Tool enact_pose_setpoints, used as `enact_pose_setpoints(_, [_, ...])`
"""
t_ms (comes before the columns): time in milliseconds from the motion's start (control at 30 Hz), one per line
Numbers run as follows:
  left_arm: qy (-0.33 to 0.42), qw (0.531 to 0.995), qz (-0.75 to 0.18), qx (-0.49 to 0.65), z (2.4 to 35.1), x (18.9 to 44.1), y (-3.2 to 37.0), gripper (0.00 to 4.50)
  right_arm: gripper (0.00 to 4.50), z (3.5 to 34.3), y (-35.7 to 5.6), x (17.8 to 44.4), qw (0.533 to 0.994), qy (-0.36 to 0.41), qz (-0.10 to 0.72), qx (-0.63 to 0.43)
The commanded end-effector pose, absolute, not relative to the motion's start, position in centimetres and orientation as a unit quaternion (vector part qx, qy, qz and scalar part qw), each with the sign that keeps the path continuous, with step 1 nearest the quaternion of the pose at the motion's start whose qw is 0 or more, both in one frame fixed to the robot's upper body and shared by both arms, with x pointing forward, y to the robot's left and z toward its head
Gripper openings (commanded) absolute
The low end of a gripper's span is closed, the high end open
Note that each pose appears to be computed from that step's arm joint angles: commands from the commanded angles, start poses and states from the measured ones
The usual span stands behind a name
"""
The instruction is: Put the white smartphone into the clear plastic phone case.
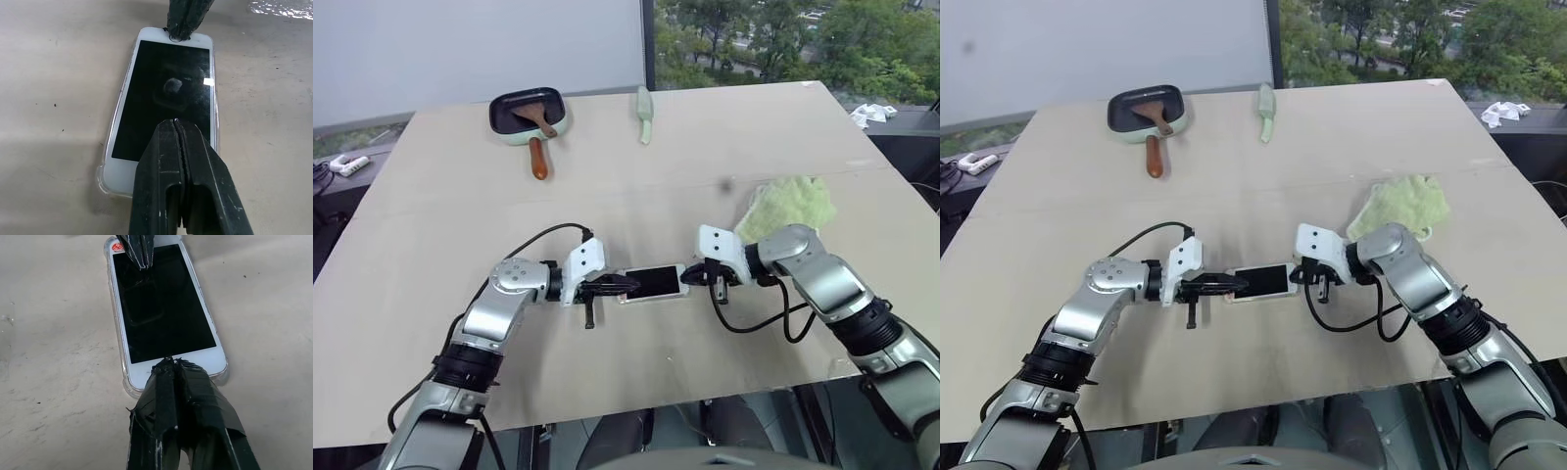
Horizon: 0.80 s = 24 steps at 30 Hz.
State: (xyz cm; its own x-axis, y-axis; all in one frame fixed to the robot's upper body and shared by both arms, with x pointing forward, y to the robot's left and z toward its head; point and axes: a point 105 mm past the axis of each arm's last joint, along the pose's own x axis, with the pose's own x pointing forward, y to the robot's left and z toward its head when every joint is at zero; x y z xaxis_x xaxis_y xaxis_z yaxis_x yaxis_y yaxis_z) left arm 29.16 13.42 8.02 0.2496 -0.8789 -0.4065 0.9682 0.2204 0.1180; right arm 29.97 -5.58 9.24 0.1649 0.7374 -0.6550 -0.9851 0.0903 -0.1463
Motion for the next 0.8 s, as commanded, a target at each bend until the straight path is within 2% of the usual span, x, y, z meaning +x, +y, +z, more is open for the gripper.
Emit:
enact_pose_setpoints(33, [0.124,0.769,-0.600,0.183,8.4,28.9,13.5,0.00,0.03,3.9,-6.3,27.6,0.666,0.338,0.608,-0.269])
enact_pose_setpoints(400, [0.126,0.770,-0.598,0.184,8.4,28.8,13.6,0.00,0.03,3.5,-5.9,28.3,0.679,0.374,0.577,-0.258])
enact_pose_setpoints(800, [0.127,0.771,-0.596,0.184,8.4,28.8,13.8,0.00,0.03,2.6,-6.5,28.3,0.664,0.397,0.564,-0.289])
